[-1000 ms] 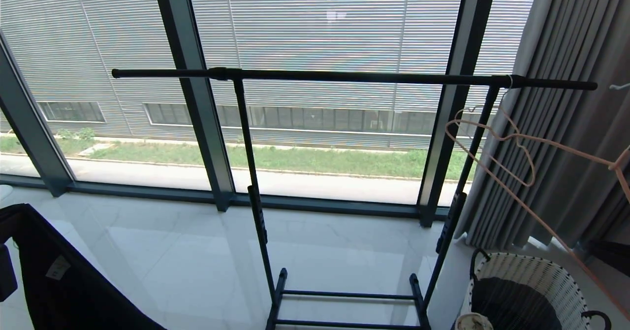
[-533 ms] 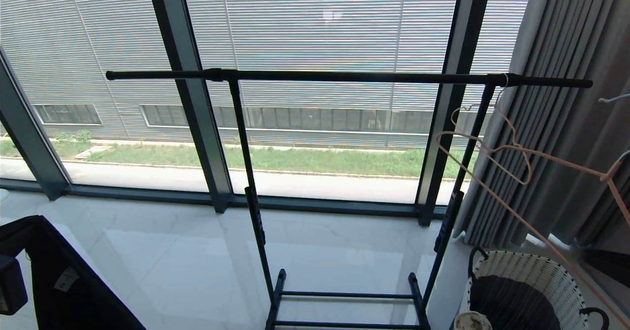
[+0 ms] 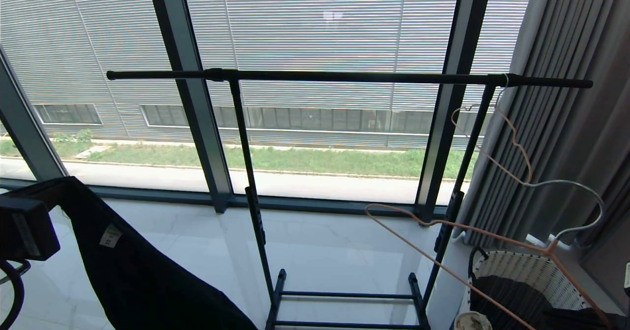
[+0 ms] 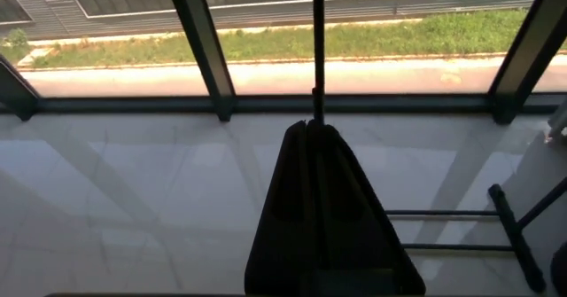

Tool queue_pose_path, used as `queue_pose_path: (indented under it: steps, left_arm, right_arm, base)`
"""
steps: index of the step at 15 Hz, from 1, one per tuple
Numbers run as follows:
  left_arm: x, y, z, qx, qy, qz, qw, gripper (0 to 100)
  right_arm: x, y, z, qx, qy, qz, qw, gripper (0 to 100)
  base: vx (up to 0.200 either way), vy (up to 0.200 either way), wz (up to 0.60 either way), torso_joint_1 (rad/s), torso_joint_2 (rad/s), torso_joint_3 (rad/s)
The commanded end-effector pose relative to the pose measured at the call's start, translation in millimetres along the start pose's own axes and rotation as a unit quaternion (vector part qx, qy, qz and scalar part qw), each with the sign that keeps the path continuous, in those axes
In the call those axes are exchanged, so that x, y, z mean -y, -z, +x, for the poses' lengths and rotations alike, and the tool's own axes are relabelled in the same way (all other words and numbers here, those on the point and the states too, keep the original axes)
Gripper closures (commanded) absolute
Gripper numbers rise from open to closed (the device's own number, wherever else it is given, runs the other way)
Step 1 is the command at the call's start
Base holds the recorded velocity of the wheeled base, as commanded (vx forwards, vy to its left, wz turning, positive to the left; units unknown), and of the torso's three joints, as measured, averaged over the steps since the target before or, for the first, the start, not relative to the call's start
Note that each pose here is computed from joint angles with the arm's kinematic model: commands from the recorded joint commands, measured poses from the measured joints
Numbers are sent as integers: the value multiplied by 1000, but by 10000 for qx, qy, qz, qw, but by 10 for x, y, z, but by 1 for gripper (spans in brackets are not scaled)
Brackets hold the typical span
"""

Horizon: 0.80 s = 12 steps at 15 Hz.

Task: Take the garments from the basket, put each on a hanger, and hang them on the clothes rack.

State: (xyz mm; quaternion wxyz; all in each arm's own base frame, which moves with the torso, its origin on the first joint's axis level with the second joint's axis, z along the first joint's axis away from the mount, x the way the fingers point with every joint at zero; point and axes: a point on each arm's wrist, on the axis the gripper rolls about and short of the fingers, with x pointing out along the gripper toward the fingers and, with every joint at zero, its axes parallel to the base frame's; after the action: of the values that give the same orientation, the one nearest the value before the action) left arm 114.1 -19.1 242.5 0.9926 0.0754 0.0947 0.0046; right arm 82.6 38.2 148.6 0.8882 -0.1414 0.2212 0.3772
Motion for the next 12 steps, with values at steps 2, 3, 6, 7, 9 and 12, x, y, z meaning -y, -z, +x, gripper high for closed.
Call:
queue_pose_path:
  steps: [2, 3, 6, 7, 9, 12]
  left_arm:
    - [338, -309, 497, -33, -70, -354, 9993, 100]
    - [550, -360, 652, -87, 68, -438, 9990, 100]
    - [1031, -325, 882, -190, 688, -456, 9964, 100]
    - [1158, -298, 979, -217, 699, -431, 9964, 100]
    - [1355, -224, 1195, -265, 572, -377, 9973, 100]
    - [1480, -261, 1316, -180, 597, -407, 9972, 100]
  right_arm:
    - [-44, -8, 117, -107, -417, -152, 9990, 100]
    - [-42, -39, 161, -50, -488, -201, 9986, 100]
    - [-38, -135, 363, 58, -726, -279, 9970, 100]
    - [-60, -176, 436, 120, -864, -301, 9957, 100]
    - [-92, -242, 592, 198, -1066, -347, 9935, 100]
    - [-128, -301, 774, 296, -1232, -471, 9908, 100]
  base:
    - [0, 0, 0, 0, 0, 0]
    - [0, 0, 0, 0, 0, 0]
    - [0, 0, 0, 0, 0, 0]
    - [0, 0, 0, 0, 0, 0]
    - [0, 0, 0, 0, 0, 0]
    - [0, 0, 0, 0, 0, 0]
